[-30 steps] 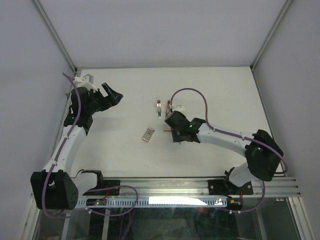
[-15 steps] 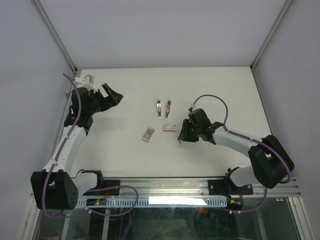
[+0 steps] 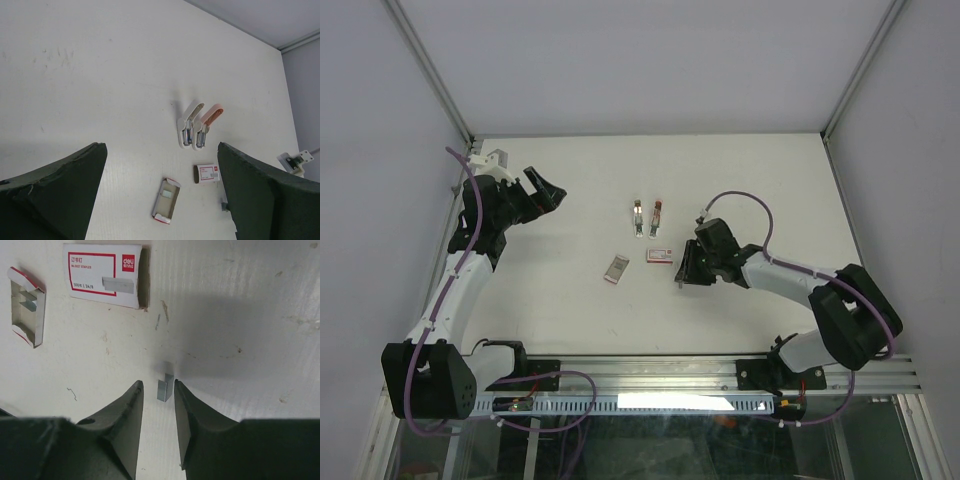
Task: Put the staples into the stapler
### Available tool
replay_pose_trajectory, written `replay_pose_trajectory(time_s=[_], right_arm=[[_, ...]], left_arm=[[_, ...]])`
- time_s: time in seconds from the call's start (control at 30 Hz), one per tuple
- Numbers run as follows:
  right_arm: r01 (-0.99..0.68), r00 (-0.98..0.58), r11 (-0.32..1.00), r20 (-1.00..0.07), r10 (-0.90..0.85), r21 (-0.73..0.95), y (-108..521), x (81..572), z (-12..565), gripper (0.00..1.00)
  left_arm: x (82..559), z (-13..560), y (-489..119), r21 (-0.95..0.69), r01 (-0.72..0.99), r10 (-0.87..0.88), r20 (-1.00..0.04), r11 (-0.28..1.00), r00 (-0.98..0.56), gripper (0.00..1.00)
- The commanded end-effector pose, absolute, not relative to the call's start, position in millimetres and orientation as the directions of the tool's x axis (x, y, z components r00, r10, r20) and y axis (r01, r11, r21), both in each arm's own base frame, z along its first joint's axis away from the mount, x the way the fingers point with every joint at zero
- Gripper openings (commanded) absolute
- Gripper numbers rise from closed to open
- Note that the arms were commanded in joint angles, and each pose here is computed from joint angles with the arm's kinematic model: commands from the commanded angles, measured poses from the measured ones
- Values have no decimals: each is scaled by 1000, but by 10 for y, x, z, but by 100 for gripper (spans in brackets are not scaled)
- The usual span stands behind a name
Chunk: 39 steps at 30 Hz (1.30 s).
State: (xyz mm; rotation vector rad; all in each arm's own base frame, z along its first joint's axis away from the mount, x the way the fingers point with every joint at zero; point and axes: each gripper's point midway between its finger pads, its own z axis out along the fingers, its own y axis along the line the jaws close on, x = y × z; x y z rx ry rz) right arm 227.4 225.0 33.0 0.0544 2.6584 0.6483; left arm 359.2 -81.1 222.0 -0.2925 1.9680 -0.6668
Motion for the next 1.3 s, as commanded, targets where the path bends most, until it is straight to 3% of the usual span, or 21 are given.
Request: replay_pose_trajectory(time_s=[0.0, 0.53, 0.8, 1.03, 1.27], right_arm=[[-53, -909, 893, -392, 143, 447, 2259, 2347, 325, 33], [-60, -916, 897, -381, 125, 438, 2274, 2346, 273, 19], [-90, -896, 923, -435, 88, 373, 2186, 2416, 446, 9], [-127, -858, 982, -512, -39, 138, 1833, 2575, 672, 8], [-94, -843, 976, -506, -184, -197, 1339, 2753, 751, 8]], left_arm=[[3606, 2440, -812, -575, 124, -482, -769, 809, -420, 97], [3605, 2442, -814, -575, 126, -481, -769, 809, -420, 97], [3601, 2448, -819, -576, 129, -481, -769, 807, -420, 97], [3601, 2449, -819, -576, 130, -482, -769, 807, -420, 97], [3602, 2436, -818, -578, 127, -483, -767, 806, -422, 97]])
